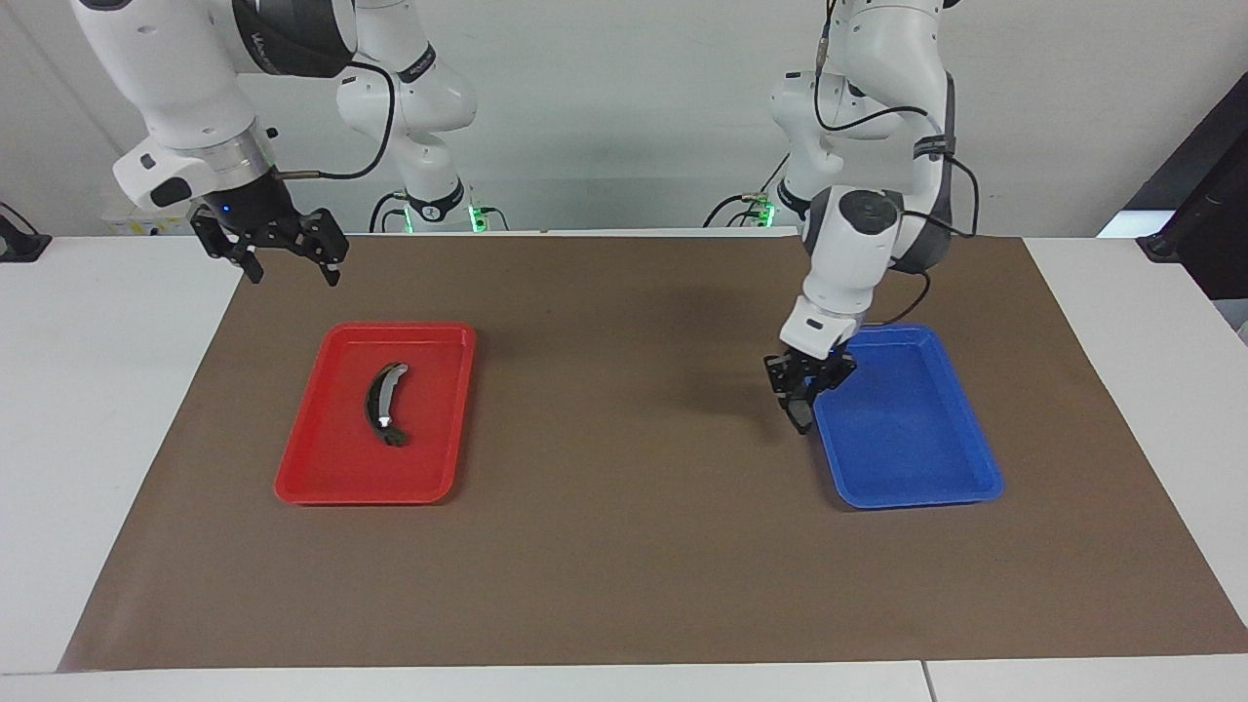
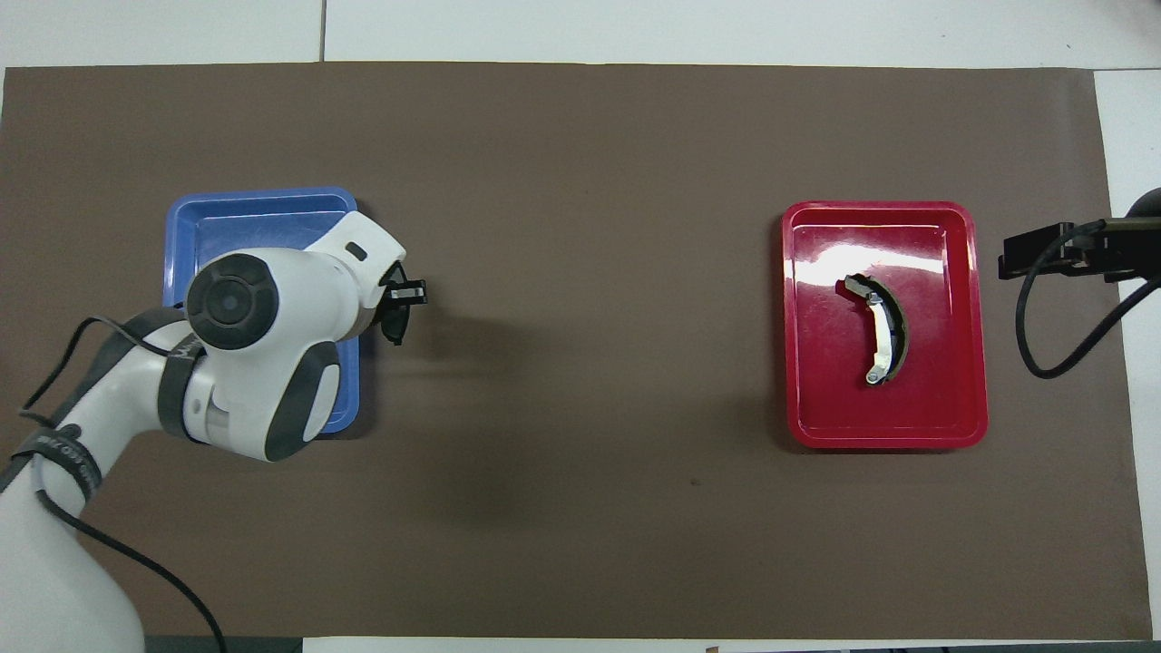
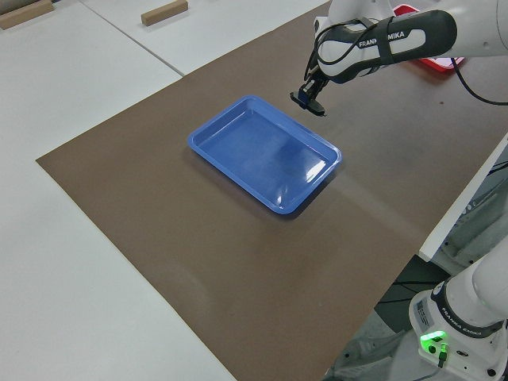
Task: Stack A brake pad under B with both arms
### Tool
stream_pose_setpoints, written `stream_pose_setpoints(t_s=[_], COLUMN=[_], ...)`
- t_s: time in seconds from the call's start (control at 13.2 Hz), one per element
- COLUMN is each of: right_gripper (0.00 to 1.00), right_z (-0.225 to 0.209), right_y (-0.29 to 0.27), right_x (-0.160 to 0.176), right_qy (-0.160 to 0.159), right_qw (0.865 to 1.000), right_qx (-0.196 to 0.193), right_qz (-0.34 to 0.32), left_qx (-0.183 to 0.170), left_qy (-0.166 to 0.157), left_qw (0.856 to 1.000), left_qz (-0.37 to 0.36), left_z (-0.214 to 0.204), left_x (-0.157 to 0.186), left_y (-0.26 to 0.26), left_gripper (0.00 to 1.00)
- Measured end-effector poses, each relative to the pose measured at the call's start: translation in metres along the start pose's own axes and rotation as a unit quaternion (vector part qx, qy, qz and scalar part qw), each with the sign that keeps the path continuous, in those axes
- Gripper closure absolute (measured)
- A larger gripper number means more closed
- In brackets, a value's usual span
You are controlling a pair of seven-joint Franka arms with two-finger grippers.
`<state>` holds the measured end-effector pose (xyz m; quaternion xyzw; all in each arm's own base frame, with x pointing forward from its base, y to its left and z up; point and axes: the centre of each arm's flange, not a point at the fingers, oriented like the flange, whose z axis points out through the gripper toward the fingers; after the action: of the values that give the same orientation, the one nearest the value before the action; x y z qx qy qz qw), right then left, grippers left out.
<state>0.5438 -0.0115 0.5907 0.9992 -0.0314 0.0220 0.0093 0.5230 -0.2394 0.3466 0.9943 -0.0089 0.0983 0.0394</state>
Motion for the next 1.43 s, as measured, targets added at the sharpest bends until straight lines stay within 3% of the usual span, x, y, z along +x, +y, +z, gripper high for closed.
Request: stream_pose_setpoints(t_s=[0.38,0.6,0.83,1.21,1.43], right_gripper=[0.0,0.0,0.0,0.0,0.0], right_z=[0.098,0.171,0.23,0.29,0.299], right_y=[-0.006,-0.01,-0.011,-0.01,-0.006], right_x=[-0.004,-0.003,-0.01,-0.011,-0.012], right_qy=[-0.02,-0.014,-0.008,-0.032,-0.038], right_qw=[1.0,1.0,1.0,0.999,0.999], right_qx=[0.0,0.002,0.002,0.01,0.01], right_qz=[-0.005,-0.006,-0.01,-0.022,-0.023], left_qx=[-0.016,-0.023,-0.028,-0.027,0.01], left_qy=[-0.019,-0.019,-0.016,-0.007,-0.04], left_qw=[0.999,0.998,0.999,0.999,0.998], left_qz=[0.031,0.054,0.019,-0.018,-0.041], left_z=[0.05,0.053,0.053,0.038,-0.001], left_x=[-0.046,-0.061,-0.063,-0.042,-0.017], left_y=[0.121,0.154,0.165,0.147,0.096], left_gripper=[0.61,0.61,0.56,0.0,0.0])
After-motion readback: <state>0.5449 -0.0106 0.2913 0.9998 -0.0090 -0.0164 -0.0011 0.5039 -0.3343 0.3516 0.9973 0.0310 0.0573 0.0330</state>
